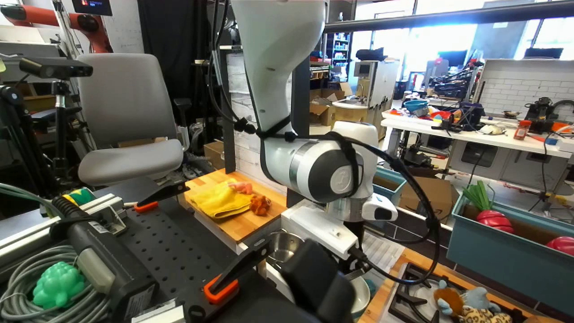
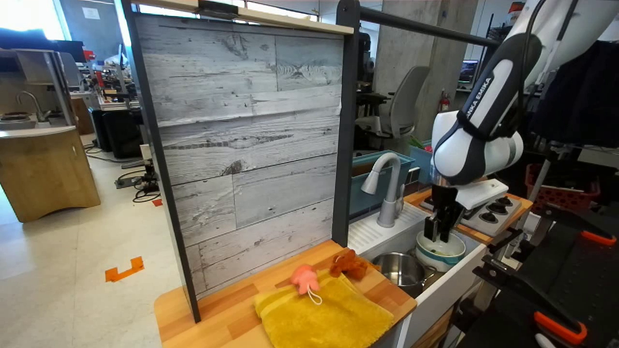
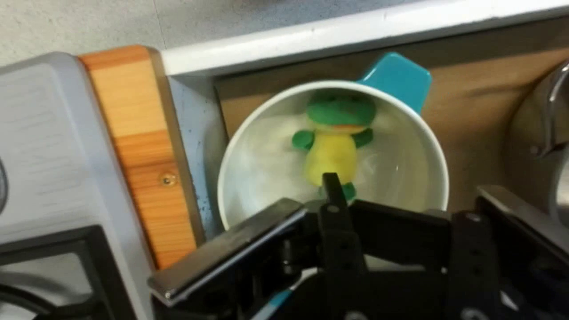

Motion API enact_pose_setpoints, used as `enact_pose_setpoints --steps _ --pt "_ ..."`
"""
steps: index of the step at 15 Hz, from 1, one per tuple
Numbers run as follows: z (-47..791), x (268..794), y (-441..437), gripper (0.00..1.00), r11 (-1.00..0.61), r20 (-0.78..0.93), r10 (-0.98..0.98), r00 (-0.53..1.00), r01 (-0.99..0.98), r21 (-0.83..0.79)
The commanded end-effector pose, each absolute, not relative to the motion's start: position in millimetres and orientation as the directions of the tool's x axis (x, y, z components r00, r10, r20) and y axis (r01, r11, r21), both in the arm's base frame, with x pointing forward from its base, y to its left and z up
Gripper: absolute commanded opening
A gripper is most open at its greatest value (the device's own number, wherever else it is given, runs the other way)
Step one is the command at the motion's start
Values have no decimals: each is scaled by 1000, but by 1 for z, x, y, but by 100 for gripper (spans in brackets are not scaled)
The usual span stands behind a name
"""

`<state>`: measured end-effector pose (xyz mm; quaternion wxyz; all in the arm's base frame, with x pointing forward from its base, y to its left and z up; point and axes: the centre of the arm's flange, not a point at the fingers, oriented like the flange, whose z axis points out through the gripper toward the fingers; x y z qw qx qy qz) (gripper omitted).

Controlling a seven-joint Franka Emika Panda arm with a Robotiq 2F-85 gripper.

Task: Wipe the counter with the towel. Remove the things from the dishes in the sink and put them on the counter and the stove

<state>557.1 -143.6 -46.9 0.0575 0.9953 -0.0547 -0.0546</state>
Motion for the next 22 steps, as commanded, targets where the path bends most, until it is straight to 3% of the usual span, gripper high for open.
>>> enact_pose_setpoints --steps 1,4,5,6,8,16,18,19,21,22 --pt "-4 544 -154 0 -991 -140 -121 983 -112 67" --pt "5 541 -161 0 -990 -164 -132 977 -124 63" --pt "4 541 -162 25 -990 -181 -135 974 -125 68" --pt "1 541 -161 26 -989 -193 -139 971 -128 68" --pt "-9 542 -159 40 -988 -180 -149 972 -138 71" --pt "-55 560 -151 99 -981 -148 -184 972 -171 96" --pt "-61 565 -149 98 -980 -139 -185 973 -173 98" --pt "-64 568 -149 71 -980 -136 -186 973 -173 100" --pt "-69 573 -148 74 -979 -137 -186 973 -172 106" --pt "-73 575 -149 60 -978 -138 -188 972 -174 111"
